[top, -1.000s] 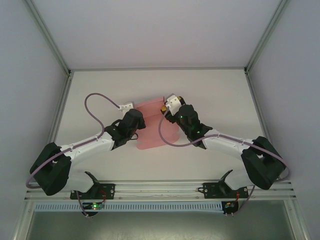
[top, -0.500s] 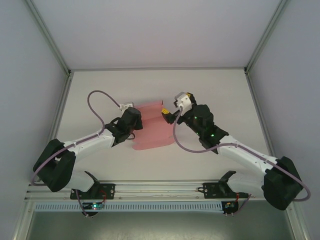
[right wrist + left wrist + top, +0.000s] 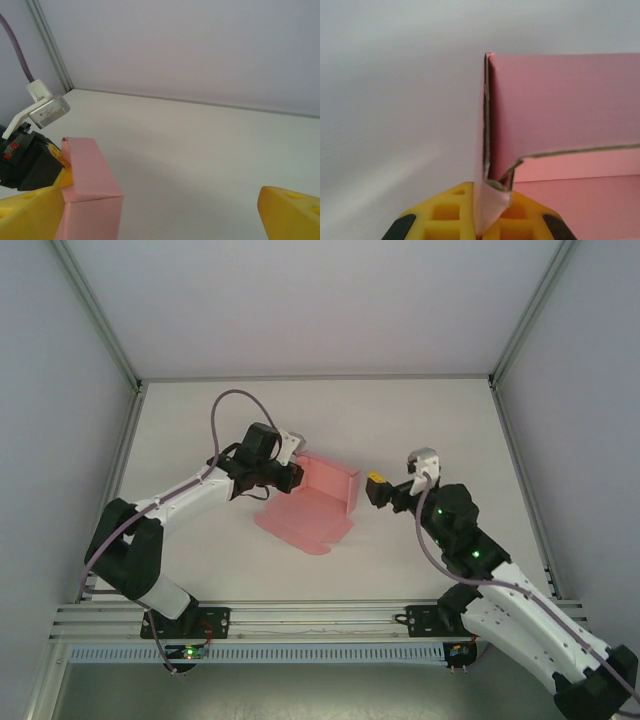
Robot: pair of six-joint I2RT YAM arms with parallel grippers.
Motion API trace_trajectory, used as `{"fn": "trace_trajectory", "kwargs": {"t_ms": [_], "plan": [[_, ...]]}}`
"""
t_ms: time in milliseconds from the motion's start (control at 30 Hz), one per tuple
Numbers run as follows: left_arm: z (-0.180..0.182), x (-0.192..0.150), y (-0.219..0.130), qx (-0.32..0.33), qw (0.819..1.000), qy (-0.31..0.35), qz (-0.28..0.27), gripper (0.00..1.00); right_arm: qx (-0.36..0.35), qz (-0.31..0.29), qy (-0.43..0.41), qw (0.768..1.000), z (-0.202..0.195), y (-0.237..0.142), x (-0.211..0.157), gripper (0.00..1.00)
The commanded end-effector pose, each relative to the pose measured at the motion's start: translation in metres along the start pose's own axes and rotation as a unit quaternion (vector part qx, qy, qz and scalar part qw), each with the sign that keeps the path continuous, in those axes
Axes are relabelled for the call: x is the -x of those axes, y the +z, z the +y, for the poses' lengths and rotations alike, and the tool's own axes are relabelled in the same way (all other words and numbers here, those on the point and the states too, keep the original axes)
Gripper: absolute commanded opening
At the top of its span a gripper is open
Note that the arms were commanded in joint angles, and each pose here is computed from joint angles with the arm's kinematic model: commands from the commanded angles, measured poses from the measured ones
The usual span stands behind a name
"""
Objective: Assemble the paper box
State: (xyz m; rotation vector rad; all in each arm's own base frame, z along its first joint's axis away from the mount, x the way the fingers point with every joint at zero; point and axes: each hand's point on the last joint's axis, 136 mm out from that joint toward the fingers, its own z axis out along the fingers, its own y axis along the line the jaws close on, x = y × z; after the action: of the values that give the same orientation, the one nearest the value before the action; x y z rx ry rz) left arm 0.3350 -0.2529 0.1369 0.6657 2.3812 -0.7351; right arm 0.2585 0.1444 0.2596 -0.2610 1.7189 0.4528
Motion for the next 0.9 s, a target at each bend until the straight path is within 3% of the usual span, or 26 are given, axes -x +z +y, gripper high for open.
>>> {"fn": "trace_trajectory", "kwargs": {"t_ms": [0, 200, 333, 600, 700, 867], "plan": [[-0.014, -0.012, -0.004, -0.042, 0.996, 0.067, 0.049, 0.00, -0.033, -0.001, 0.018, 0.999, -0.016, -0.013, -0.011, 0.98], [-0.023, -0.027, -0.001, -0.041, 0.981, 0.147, 0.117, 0.00, -0.056, -0.016, 0.018, 0.998, -0.027, -0.027, -0.012, 0.99], [-0.008, -0.042, 0.010, 0.030, 0.956, 0.215, 0.196, 0.01, -0.056, -0.009, 0.017, 0.998, -0.027, -0.025, -0.014, 0.98], [0.012, -0.074, 0.041, 0.116, 0.873, 0.307, 0.361, 0.00, -0.063, 0.016, 0.011, 0.998, -0.029, -0.017, -0.022, 0.98], [0.021, -0.078, 0.056, 0.146, 0.852, 0.324, 0.385, 0.00, -0.065, 0.017, 0.010, 0.998, -0.029, -0.017, -0.021, 0.98], [0.042, -0.077, 0.078, 0.227, 0.794, 0.372, 0.423, 0.00, -0.067, 0.015, 0.010, 0.998, -0.031, -0.019, -0.021, 0.98]]}}
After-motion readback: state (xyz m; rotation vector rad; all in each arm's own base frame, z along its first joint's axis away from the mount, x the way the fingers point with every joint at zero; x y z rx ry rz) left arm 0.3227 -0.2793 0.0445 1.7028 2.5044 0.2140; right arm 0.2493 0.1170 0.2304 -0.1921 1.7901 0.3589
